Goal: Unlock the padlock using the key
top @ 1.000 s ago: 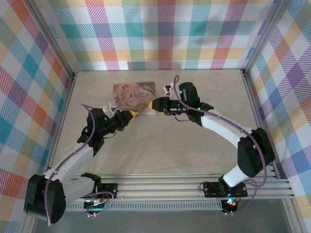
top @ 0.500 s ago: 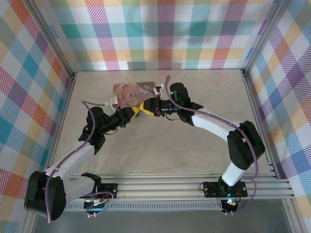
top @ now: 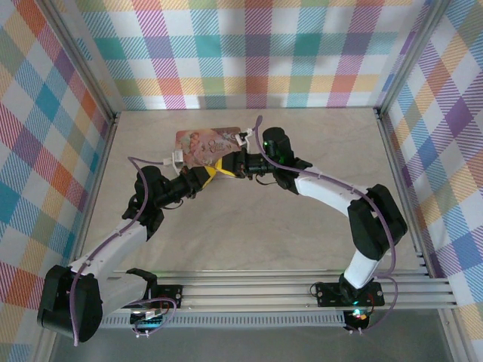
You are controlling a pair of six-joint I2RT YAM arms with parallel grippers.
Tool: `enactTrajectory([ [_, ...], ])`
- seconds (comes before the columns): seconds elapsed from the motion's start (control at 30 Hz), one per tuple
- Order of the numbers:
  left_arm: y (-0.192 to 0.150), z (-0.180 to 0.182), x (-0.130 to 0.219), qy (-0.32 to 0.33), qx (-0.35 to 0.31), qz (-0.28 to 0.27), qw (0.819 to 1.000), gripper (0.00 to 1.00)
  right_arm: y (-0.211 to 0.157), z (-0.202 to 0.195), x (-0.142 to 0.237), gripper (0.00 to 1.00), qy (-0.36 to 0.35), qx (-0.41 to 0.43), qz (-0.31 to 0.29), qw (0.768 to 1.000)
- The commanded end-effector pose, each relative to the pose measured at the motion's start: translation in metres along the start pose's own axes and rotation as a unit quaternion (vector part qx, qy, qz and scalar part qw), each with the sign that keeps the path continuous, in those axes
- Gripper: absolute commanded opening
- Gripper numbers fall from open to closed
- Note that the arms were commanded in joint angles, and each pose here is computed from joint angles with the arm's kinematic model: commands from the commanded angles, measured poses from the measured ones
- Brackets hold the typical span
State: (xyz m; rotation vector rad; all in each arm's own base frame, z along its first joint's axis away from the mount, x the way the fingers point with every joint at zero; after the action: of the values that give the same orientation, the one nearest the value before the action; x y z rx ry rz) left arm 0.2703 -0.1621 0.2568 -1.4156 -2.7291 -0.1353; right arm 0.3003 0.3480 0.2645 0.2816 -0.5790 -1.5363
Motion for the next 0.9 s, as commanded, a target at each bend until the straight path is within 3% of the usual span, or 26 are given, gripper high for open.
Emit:
enactTrajectory([
  [0.0, -0.002, -0.022, -0.002, -0.031, -0.02, 0.009, 0.999, 0.0, 0.001, 0.018, -0.007, 0.09, 0.045, 0.021, 0.015, 0.999],
  [0.13, -0.002, -0.023, -0.002, -0.029, -0.022, 0.011, 0.999, 0.0, 0.001, 0.019, -0.008, 0.0, 0.055, 0.027, 0.016, 0.998],
  [0.4, -0.002, -0.021, -0.003, -0.012, -0.036, 0.017, 0.999, 0.0, 0.0, 0.028, -0.002, 0.0, 0.055, 0.084, 0.017, 0.995],
  [0.43, -0.002, -0.021, -0.003, -0.006, -0.04, 0.019, 0.999, 0.04, 0.0, 0.029, -0.001, 0.0, 0.051, 0.096, 0.017, 0.994],
  [0.6, -0.005, -0.019, 0.005, 0.074, -0.106, 0.041, 0.991, 0.52, -0.001, 0.035, 0.012, 0.0, -0.016, 0.195, 0.045, 0.98],
  [0.73, -0.001, -0.022, 0.019, 0.123, -0.154, 0.05, 0.979, 0.59, -0.005, 0.036, 0.032, 0.0, -0.108, 0.287, 0.106, 0.946],
  [0.87, -0.006, -0.029, 0.02, 0.11, -0.211, 0.092, 0.967, 0.59, -0.009, 0.042, 0.046, 0.0, -0.129, 0.357, 0.133, 0.916],
])
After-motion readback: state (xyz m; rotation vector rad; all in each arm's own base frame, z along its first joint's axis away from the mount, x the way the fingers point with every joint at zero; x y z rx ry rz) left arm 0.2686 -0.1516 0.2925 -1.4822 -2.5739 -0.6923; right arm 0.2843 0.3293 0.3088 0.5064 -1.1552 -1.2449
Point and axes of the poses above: each hand's point on the last joint's axis, 136 mm out from that joint toward the fingers, its own x axis back along the fingers, its own z axis along the line the jaws close on, y = z × x, the point moved 5 cm from there along x, back along the fingers, and after that the axes turned 15 degrees about x, right-handed, at the moved point
